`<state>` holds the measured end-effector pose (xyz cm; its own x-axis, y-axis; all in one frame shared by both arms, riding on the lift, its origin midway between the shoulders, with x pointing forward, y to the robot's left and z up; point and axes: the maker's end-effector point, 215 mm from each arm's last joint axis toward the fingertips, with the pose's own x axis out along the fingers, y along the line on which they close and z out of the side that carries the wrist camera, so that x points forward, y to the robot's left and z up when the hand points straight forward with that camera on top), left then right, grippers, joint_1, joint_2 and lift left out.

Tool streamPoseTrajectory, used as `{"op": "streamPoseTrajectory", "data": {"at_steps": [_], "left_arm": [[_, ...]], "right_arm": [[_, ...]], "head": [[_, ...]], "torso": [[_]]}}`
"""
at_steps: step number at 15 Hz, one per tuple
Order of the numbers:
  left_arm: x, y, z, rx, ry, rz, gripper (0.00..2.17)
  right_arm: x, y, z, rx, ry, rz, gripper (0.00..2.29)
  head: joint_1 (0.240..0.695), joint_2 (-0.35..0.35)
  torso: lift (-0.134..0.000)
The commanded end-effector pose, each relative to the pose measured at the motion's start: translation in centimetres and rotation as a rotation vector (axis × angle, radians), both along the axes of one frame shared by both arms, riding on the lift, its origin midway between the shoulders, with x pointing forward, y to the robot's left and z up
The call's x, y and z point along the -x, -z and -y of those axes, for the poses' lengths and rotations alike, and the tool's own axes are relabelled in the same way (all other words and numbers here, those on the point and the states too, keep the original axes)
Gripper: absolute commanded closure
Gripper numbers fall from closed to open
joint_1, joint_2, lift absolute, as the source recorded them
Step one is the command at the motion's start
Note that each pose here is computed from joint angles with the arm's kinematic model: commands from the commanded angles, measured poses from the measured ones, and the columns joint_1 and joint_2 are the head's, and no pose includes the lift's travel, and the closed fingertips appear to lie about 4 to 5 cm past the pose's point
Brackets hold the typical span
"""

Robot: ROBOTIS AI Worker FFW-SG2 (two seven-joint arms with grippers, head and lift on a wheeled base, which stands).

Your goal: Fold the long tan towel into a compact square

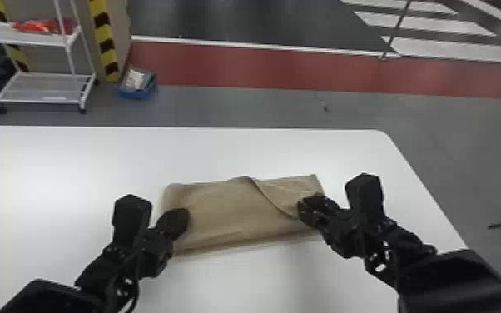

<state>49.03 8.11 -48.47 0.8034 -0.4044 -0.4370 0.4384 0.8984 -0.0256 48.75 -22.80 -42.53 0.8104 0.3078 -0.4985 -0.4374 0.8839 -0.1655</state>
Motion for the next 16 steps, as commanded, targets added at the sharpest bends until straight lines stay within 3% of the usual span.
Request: {"op": "streamPoseTrajectory", "data": {"at_steps": [1,9,10,13,16], "left_arm": [[0.0,-0.1,0.2,0.001,0.004,0.001,2.00],[0.0,0.1,0.2,0.000,0.004,-0.002,2.00],[0.2,0.2,0.3,0.001,0.006,-0.004,2.00],[0.1,0.0,0.3,0.000,0.007,-0.001,2.00],[0.1,0.0,0.4,0.001,0.009,0.000,2.00]], "right_arm": [[0.0,0.4,0.2,0.049,0.000,-0.005,0.77],[-0.9,1.4,0.5,0.117,0.003,-0.049,0.81],[-1.1,1.3,0.5,0.114,0.002,-0.053,1.06],[-1.1,2.3,0.7,0.093,0.005,-0.106,1.22],[-1.5,2.3,0.9,0.082,0.010,-0.108,1.33]], "head": [[0.695,-0.165],[0.695,-0.177],[0.695,-0.175],[0.695,-0.172],[0.695,-0.174]], "torso": [[-0.123],[-0.123],[-0.123],[-0.123],[-0.123]]}}
